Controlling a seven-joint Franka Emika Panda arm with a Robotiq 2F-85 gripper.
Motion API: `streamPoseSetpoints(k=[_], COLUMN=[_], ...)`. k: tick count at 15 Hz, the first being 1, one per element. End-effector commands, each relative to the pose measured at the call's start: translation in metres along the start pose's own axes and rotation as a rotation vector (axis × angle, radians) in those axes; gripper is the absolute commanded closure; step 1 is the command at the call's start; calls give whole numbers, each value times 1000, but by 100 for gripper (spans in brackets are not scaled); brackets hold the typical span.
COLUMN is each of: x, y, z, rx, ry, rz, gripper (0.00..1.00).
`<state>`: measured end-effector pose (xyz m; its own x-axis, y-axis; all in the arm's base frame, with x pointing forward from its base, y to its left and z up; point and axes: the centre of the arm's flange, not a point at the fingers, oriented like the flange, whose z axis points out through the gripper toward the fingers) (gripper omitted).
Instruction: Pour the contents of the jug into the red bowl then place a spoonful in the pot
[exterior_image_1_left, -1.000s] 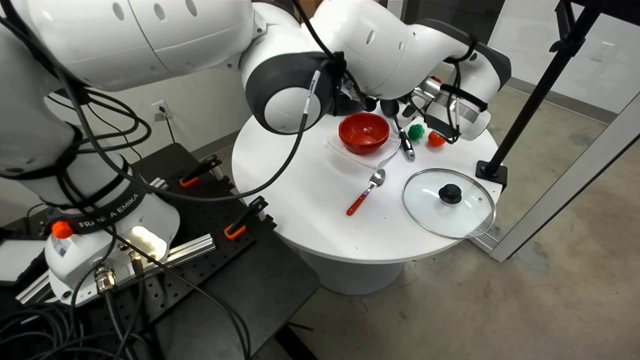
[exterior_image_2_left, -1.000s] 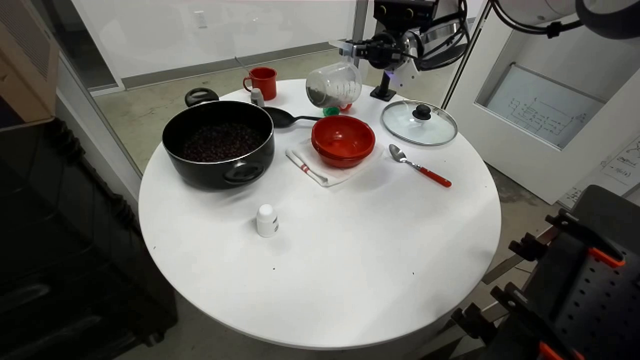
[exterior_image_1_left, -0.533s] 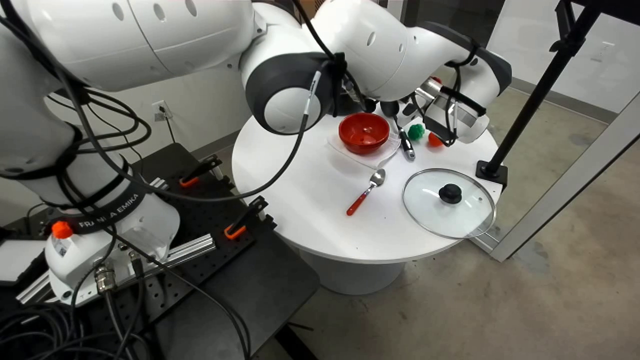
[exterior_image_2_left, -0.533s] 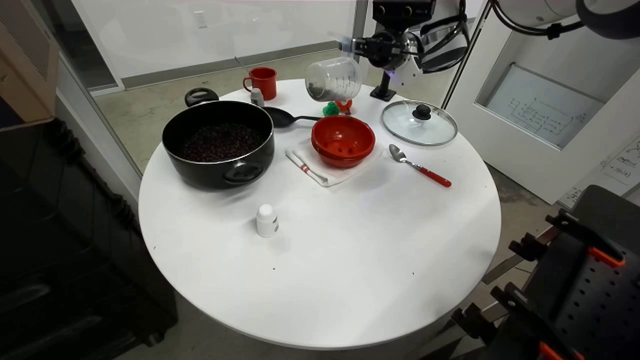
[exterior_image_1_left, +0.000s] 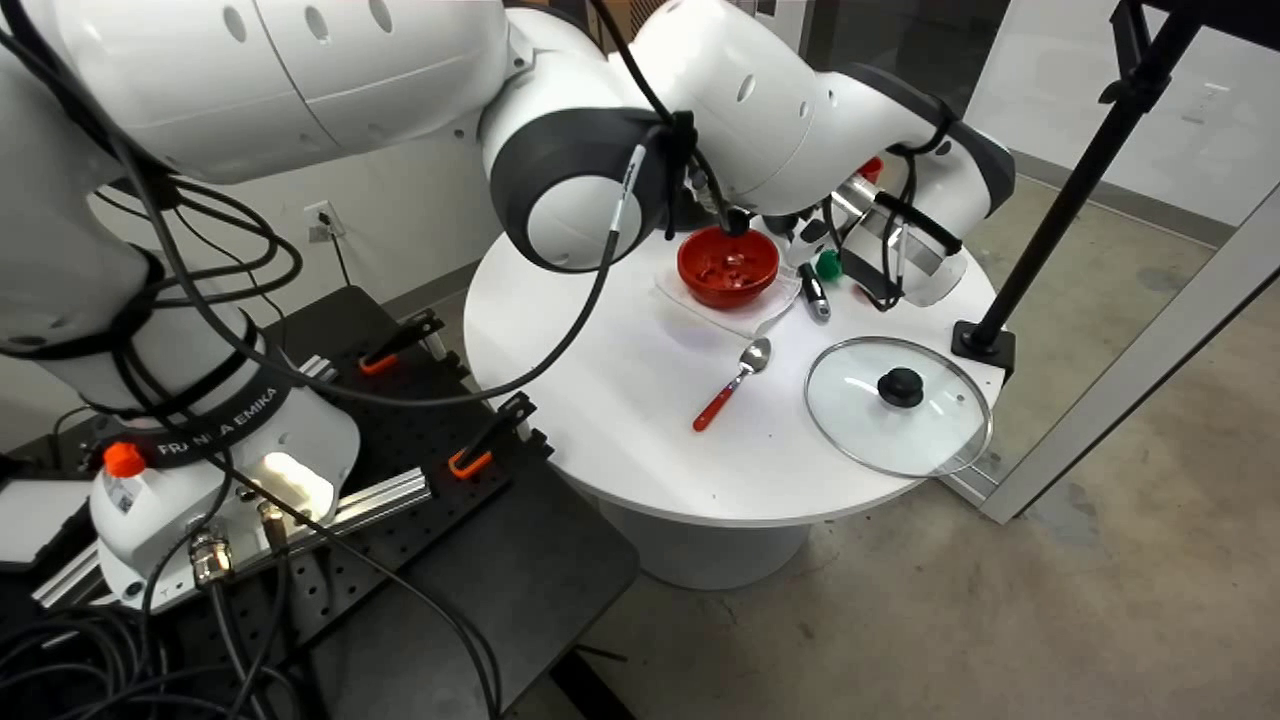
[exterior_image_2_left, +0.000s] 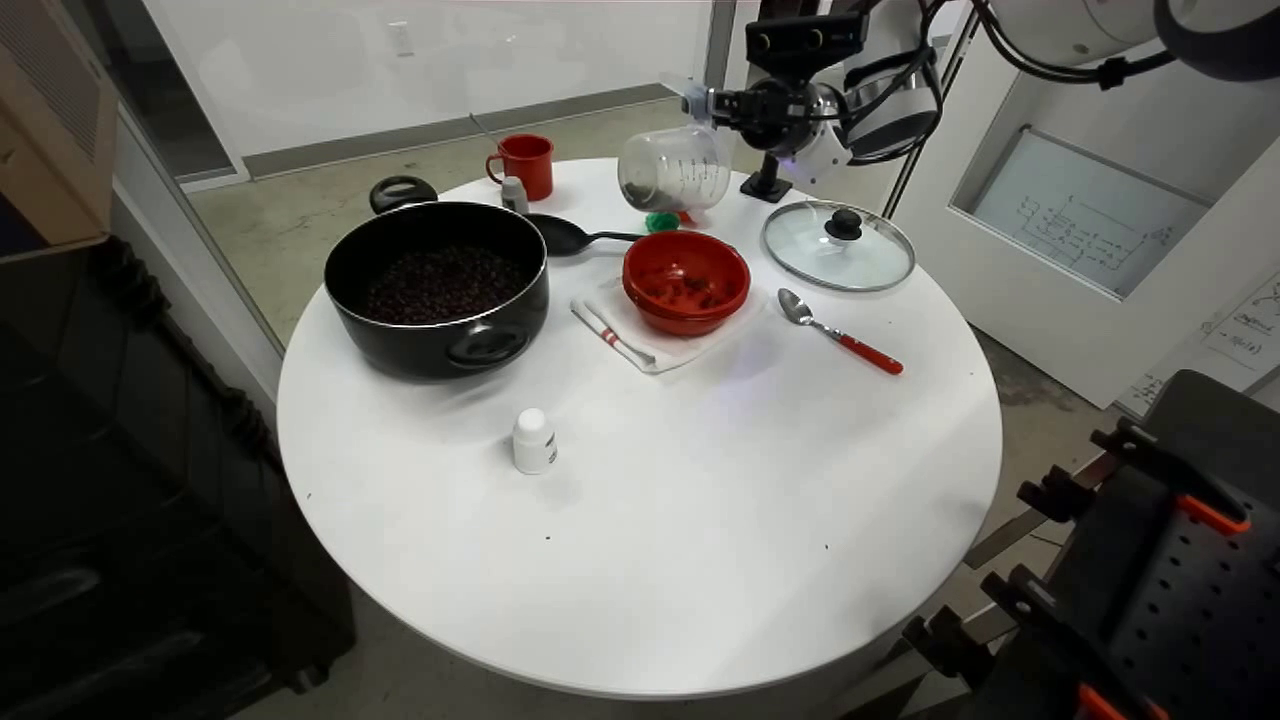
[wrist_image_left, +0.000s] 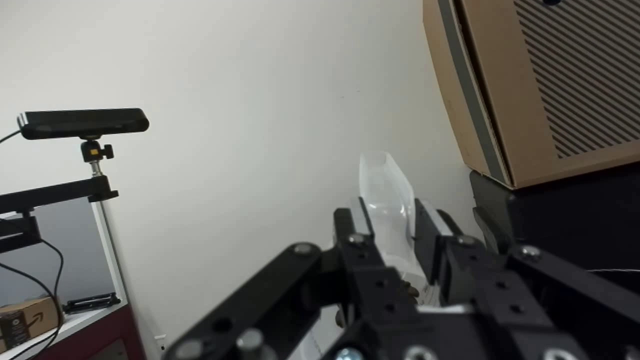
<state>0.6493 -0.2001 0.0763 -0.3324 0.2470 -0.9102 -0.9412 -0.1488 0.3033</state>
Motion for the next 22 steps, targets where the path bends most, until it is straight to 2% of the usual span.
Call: streamPoseSetpoints(k=[1, 22], x=[3, 14], y=[-36, -38], z=[-30, -36], rx=[-2, 6], ry=[-39, -137], rz=[26, 100], gripper=[93, 93])
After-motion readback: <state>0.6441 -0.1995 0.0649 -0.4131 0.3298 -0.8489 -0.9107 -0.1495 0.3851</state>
